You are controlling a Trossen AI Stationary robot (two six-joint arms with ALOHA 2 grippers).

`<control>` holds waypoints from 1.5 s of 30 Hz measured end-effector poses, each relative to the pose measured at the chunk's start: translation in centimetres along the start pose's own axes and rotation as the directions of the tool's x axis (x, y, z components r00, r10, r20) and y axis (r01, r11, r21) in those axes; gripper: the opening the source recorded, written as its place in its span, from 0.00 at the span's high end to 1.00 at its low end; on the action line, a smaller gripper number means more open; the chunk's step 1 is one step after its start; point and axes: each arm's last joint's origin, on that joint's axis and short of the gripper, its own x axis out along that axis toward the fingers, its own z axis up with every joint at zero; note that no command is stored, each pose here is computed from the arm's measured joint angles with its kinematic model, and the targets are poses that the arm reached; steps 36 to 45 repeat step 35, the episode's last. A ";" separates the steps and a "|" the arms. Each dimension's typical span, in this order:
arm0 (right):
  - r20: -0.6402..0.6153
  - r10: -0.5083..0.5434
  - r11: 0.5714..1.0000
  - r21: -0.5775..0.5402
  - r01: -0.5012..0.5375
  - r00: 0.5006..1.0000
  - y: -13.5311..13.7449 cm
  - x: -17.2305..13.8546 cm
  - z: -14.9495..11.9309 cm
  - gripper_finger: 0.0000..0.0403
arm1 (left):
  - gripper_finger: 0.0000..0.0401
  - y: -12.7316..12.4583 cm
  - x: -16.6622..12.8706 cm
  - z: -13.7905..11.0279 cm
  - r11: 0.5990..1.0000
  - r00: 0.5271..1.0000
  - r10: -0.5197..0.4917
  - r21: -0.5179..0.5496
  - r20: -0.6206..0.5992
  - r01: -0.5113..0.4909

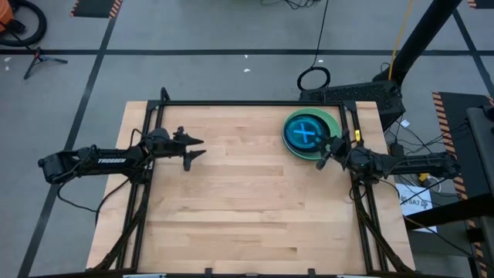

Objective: Stack plastic plates
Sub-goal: Return to Home Position

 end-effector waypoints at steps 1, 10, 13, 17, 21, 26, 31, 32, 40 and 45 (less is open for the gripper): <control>0.000 0.000 1.000 -0.001 0.000 1.000 0.0 0.0 0.0 0.76 | 0.47 0.0 0.0 0.0 0.999 1.000 0.000 -0.032 0.000 0.000; 0.000 0.000 1.000 0.002 0.000 1.000 0.0 0.0 0.0 0.76 | 0.47 0.0 0.0 0.0 0.988 1.000 0.000 -0.152 0.001 0.000; 0.000 0.000 1.000 0.001 0.000 1.000 0.0 0.0 0.0 0.76 | 0.47 0.0 0.0 0.0 0.991 1.000 0.000 -0.130 0.001 0.000; 0.000 0.000 1.000 0.001 0.000 1.000 0.0 0.0 0.0 0.76 | 0.47 0.0 0.0 0.0 0.994 1.000 0.000 -0.112 0.001 0.000; 0.000 0.000 1.000 0.001 0.000 1.000 0.0 0.0 0.0 0.76 | 0.47 0.0 0.0 0.0 0.996 1.000 0.000 -0.089 -0.002 0.000; 0.000 0.001 1.000 0.001 -0.001 1.000 0.0 0.0 0.0 0.76 | 0.47 0.0 0.0 -0.1 0.996 1.000 -0.001 -0.088 -0.007 0.000; 0.000 0.000 1.000 0.001 0.000 1.000 0.0 0.0 0.0 0.76 | 0.47 0.0 0.0 -0.1 0.996 1.000 0.000 -0.087 -0.007 0.000; 0.000 0.001 1.000 0.001 -0.001 1.000 0.0 0.0 0.0 0.76 | 0.47 0.0 0.0 -0.1 0.996 1.000 0.000 -0.087 -0.007 0.000; 0.000 0.001 1.000 0.002 -0.001 1.000 0.0 0.0 0.0 0.76 | 0.47 0.0 0.0 -0.1 0.996 1.000 0.000 -0.088 -0.007 0.000; 0.000 0.001 1.000 0.002 -0.001 1.000 0.0 0.0 0.0 0.76 | 0.47 0.0 0.0 -0.1 0.996 1.000 0.000 -0.088 -0.007 0.000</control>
